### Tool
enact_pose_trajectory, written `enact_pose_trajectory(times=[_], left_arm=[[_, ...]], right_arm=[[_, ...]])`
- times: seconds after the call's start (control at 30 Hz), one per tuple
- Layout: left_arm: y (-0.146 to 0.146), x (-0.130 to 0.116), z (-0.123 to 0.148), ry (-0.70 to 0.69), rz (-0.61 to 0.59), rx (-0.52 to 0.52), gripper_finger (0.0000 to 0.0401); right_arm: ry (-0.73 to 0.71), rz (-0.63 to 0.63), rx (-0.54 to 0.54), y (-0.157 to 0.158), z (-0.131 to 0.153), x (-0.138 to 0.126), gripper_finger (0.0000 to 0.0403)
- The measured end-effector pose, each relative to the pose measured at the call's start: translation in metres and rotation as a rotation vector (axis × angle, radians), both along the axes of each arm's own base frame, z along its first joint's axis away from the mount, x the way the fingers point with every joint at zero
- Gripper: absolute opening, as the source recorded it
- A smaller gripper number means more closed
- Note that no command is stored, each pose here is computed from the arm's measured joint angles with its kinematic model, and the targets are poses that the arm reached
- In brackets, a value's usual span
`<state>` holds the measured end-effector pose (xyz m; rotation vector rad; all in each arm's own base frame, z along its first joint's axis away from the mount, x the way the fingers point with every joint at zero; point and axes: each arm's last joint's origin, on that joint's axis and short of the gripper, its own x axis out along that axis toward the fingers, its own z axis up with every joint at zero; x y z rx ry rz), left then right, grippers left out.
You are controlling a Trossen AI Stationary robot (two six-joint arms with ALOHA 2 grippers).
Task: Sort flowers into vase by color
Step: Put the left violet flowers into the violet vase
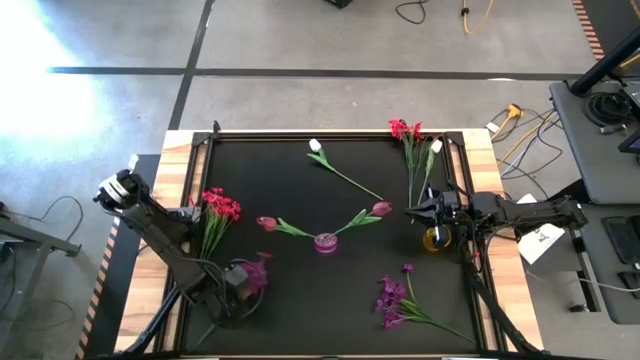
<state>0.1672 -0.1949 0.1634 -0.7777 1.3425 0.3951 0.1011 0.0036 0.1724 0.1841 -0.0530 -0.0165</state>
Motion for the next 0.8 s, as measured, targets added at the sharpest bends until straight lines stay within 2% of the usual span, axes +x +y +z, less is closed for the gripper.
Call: enact_pose_trajectory(times=[0.2, 0.4, 0.5, 0.57, 0.67, 0.8], left_arm=[[-0.011, 0.035, 0.048, -0.409, -0.093, 0.192, 0.0009], [-0.019, 0.073, 0.099, -0.838, -0.265, 0.411, 0.0008], [-0.015, 0.092, 0.115, -1.023, -0.307, 0.564, 0.0008], [-0.007, 0.105, 0.121, -1.093, -0.296, 0.690, 0.0008], [0.012, 0.128, 0.123, -1.127, -0.269, 0.838, 0.0009], [0.039, 0.157, 0.115, -1.113, -0.209, 0.938, 0.0009]], right_arm=[[0.000, 0.000, 0.000, 0.000, 0.000, 0.000, 0.0013], [0.000, 0.000, 0.000, 0.000, 0.000, 0.000, 0.0013], [0.000, 0.000, 0.000, 0.000, 0.000, 0.000, 0.0013], [0.000, 0.000, 0.000, 0.000, 0.000, 0.000, 0.0013], [0.000, 0.000, 0.000, 0.000, 0.000, 0.000, 0.0013], [0.000, 0.000, 0.000, 0.000, 0.000, 0.000, 0.0013]])
